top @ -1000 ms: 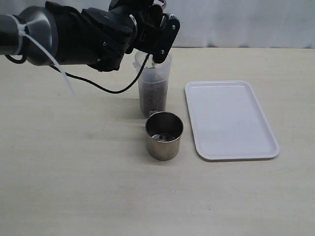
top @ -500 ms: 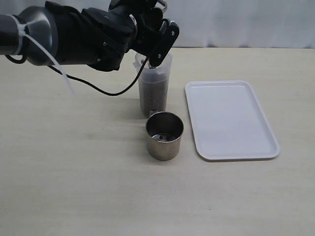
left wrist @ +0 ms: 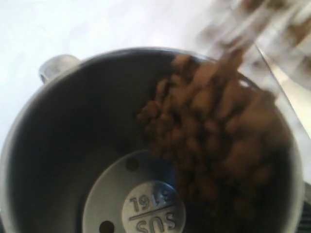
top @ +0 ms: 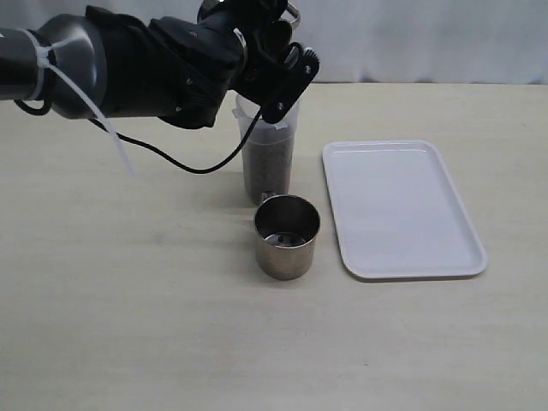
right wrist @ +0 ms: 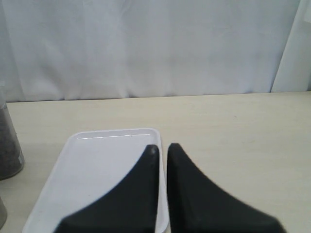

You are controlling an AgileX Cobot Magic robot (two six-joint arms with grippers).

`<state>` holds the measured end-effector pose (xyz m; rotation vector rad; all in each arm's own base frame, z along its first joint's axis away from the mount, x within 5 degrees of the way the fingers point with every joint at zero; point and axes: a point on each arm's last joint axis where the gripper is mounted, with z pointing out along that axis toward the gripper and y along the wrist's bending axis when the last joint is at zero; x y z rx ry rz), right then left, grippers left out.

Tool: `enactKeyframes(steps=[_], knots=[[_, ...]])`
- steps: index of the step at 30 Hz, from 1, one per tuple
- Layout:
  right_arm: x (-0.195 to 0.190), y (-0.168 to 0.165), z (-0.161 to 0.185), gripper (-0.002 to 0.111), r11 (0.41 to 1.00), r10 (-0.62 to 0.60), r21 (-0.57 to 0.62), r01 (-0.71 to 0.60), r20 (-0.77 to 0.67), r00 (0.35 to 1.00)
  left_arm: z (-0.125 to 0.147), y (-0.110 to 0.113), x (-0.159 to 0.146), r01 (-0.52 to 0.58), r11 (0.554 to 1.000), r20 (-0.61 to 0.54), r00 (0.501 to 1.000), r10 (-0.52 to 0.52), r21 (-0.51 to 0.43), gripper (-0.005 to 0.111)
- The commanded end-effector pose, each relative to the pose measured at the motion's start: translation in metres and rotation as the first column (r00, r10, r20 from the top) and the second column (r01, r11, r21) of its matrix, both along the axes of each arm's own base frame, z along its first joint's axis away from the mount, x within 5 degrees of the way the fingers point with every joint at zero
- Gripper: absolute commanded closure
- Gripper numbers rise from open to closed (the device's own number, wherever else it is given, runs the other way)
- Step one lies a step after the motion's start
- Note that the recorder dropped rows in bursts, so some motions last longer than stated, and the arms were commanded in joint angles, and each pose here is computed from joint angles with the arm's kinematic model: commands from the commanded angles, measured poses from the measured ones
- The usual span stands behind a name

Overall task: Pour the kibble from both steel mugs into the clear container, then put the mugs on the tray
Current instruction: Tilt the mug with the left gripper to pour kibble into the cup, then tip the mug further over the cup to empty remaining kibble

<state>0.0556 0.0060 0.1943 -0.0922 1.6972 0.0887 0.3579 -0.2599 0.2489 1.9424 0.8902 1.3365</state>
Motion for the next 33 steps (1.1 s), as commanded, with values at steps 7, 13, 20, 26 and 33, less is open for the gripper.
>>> enactKeyframes(steps=[7, 13, 20, 26, 33], knots=[[0.000, 0.000, 0.000, 0.104, 1.000, -0.003, -0.001, 0.003, 0.004, 1.000, 0.008, -0.001, 0.000, 0.022, 0.998, 0.036, 0.999, -0.024, 0.066, 0.107], [0.000, 0.000, 0.000, 0.104, 1.000, -0.003, -0.001, 0.003, 0.004, 1.000, 0.009, -0.010, -0.008, 0.035, 0.994, 0.052, 0.998, -0.041, 0.106, 0.107], [0.000, 0.000, 0.000, 0.104, 1.000, -0.003, -0.001, 0.003, 0.004, 1.000, 0.012, -0.013, -0.013, 0.003, 0.991, 0.081, 0.997, -0.014, 0.135, 0.107], [0.000, 0.000, 0.000, 0.104, 1.000, -0.003, -0.001, 0.003, 0.004, 1.000, 0.013, -0.015, -0.016, 0.001, 0.985, 0.093, 0.996, -0.017, 0.172, 0.107], [0.000, 0.000, 0.000, 0.104, 1.000, -0.003, -0.001, 0.003, 0.004, 1.000, 0.001, -0.015, -0.015, -0.057, 0.954, 0.114, 0.993, 0.024, 0.293, 0.107]])
